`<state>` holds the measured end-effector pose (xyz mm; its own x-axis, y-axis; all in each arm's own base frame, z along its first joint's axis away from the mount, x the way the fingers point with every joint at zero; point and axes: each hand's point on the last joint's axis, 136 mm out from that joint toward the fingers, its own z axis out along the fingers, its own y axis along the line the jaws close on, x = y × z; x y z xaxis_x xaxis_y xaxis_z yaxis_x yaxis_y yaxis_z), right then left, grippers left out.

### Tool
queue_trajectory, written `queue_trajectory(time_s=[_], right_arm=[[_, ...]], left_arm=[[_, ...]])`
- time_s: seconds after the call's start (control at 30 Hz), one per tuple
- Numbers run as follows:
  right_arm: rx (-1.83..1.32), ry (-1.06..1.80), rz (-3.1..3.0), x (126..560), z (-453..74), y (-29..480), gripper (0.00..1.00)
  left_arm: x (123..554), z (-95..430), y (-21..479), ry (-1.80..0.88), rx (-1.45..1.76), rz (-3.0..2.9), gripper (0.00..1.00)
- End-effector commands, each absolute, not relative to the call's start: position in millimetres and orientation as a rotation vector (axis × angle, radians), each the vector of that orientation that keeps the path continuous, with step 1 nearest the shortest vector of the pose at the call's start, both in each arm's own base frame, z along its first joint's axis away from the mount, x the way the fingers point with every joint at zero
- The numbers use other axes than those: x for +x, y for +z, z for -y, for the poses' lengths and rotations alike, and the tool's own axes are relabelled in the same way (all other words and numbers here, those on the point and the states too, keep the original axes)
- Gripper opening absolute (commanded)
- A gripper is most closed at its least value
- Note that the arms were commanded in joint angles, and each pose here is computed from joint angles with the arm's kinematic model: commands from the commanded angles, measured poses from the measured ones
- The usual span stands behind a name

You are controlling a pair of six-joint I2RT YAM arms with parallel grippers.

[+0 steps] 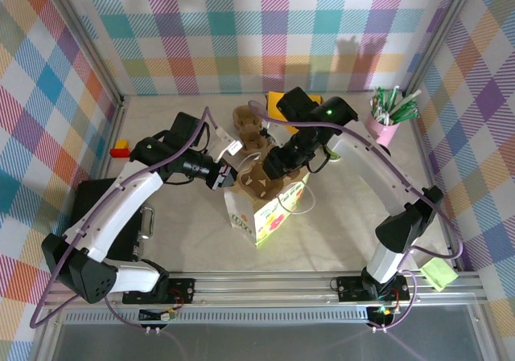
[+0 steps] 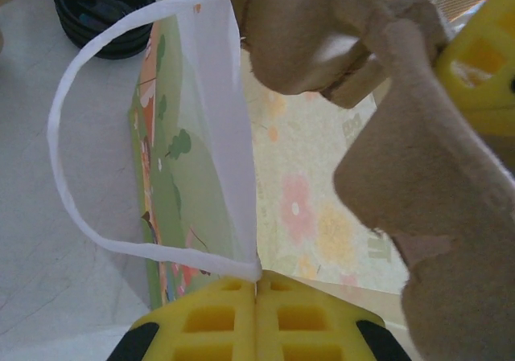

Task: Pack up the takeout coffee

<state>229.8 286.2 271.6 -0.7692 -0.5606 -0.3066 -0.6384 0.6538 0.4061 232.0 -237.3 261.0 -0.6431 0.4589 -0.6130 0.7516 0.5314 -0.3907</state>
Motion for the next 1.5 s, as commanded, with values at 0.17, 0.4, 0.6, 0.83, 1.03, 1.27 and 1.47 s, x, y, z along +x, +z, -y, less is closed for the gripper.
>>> queue_trajectory(time_s=[0.17,0.4,0.6,0.83,1.03,1.27,1.47], right_arm=[[-0.868,0.725,-2.756,238.0,-285.6,267.3,0.35],[-0.875,0.599,-2.768,239.0,-276.5,256.1,0.35],[-0.906,0.465,-2.795,236.5,-268.2,244.9,0.35],[-0.952,0.356,-2.803,231.1,-263.2,235.9,0.35],[-0.972,0.289,-2.823,227.1,-257.8,228.5,0.35],[-0.937,0.242,-2.835,227.6,-253.1,221.2,0.35],[-0.857,0.203,-2.857,231.9,-250.1,214.8,0.34]], left_arm=[[221.7,242.9,270.0,-0.931,1.051,-2.298,0.0],[220.2,244.4,280.5,-0.948,1.051,-2.265,0.0],[218.5,246.0,288.4,-0.962,1.058,-2.238,0.0],[219.3,246.8,289.6,-0.966,1.055,-2.239,0.0],[220.5,246.0,289.1,-0.954,1.053,-2.241,0.0],[216.7,245.0,288.6,-0.961,1.063,-2.248,0.0],[212.0,245.1,289.1,-0.977,1.08,-2.243,0.0]])
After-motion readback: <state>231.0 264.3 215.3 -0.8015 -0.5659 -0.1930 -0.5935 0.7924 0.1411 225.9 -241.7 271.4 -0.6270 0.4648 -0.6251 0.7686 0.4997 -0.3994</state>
